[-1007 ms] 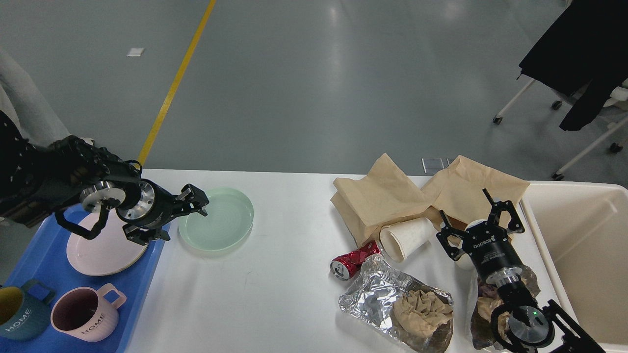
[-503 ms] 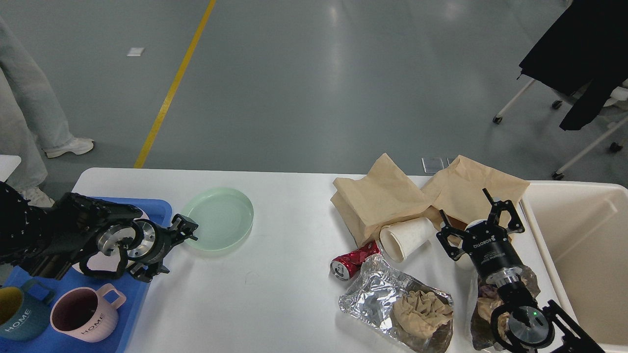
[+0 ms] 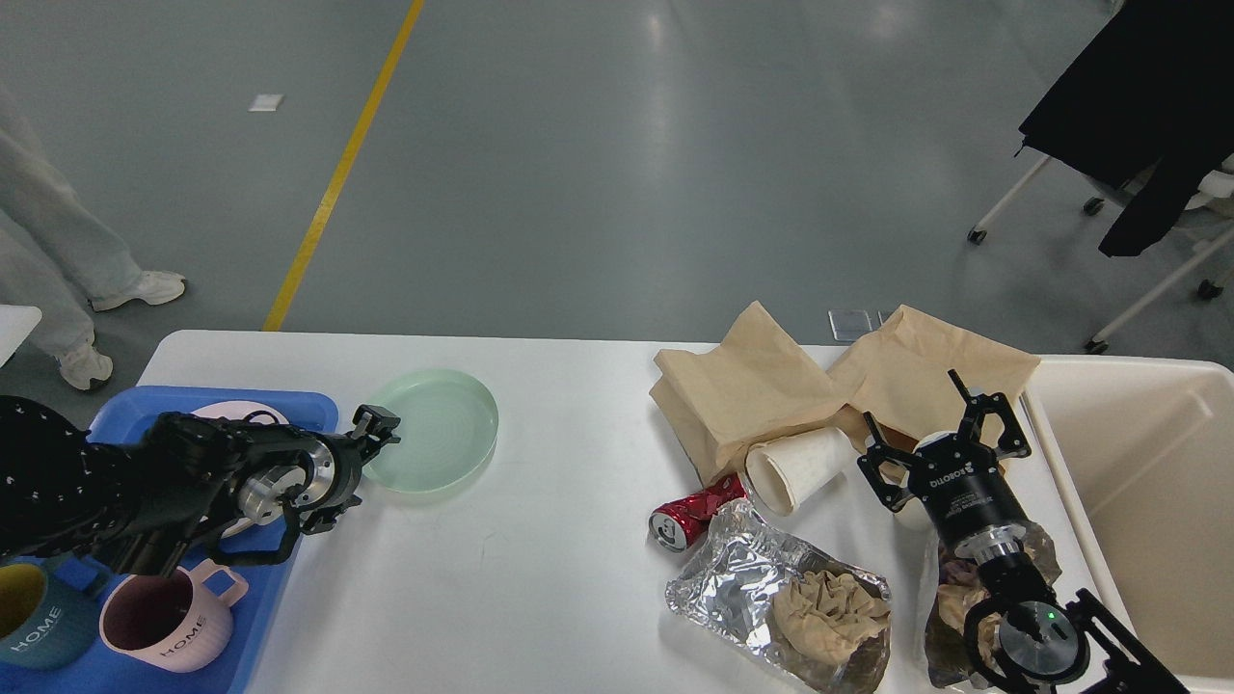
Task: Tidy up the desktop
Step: 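Grasp the edge of the pale green plate with the left gripper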
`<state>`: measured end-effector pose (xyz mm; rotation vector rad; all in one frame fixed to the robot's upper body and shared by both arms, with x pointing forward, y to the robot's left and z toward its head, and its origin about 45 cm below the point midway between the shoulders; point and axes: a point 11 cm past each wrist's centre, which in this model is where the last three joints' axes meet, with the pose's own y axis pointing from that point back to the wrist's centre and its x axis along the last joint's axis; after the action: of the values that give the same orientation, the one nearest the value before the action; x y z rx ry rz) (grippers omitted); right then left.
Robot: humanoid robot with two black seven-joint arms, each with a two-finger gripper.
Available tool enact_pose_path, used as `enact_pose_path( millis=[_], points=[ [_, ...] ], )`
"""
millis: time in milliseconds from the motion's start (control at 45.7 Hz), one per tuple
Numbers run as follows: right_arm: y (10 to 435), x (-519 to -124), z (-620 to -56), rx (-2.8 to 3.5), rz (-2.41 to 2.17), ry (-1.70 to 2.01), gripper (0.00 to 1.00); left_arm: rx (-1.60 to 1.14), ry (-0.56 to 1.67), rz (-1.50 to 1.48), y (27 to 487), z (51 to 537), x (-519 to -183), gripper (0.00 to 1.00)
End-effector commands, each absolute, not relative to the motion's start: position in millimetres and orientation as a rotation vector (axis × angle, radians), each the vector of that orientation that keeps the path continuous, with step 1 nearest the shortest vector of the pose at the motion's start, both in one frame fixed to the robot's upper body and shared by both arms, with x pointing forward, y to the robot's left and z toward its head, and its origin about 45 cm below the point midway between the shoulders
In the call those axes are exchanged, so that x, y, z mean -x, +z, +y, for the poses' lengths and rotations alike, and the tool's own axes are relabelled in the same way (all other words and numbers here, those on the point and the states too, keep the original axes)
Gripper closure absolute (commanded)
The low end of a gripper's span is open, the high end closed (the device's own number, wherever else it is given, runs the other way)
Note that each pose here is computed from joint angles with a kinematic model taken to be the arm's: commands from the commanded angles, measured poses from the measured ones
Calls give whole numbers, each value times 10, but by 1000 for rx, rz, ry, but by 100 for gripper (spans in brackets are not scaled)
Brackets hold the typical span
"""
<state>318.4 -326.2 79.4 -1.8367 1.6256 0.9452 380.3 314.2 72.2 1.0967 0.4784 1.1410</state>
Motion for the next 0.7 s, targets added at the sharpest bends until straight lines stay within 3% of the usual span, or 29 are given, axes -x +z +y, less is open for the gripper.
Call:
enact_pose_path(
  millis=[0, 328, 678],
  points=[
    [795, -3184, -3261, 1836, 1625, 945, 0, -1104, 1125, 471, 686, 3102, -3785, 31],
    [795, -3184, -3261, 1836, 1625, 945, 0, -1109, 1123, 481, 659, 3124, -3753, 53],
    [795, -3184, -3261, 1836, 1625, 945, 0, -1102, 1131, 510, 604, 3156, -3692, 64]
  ],
)
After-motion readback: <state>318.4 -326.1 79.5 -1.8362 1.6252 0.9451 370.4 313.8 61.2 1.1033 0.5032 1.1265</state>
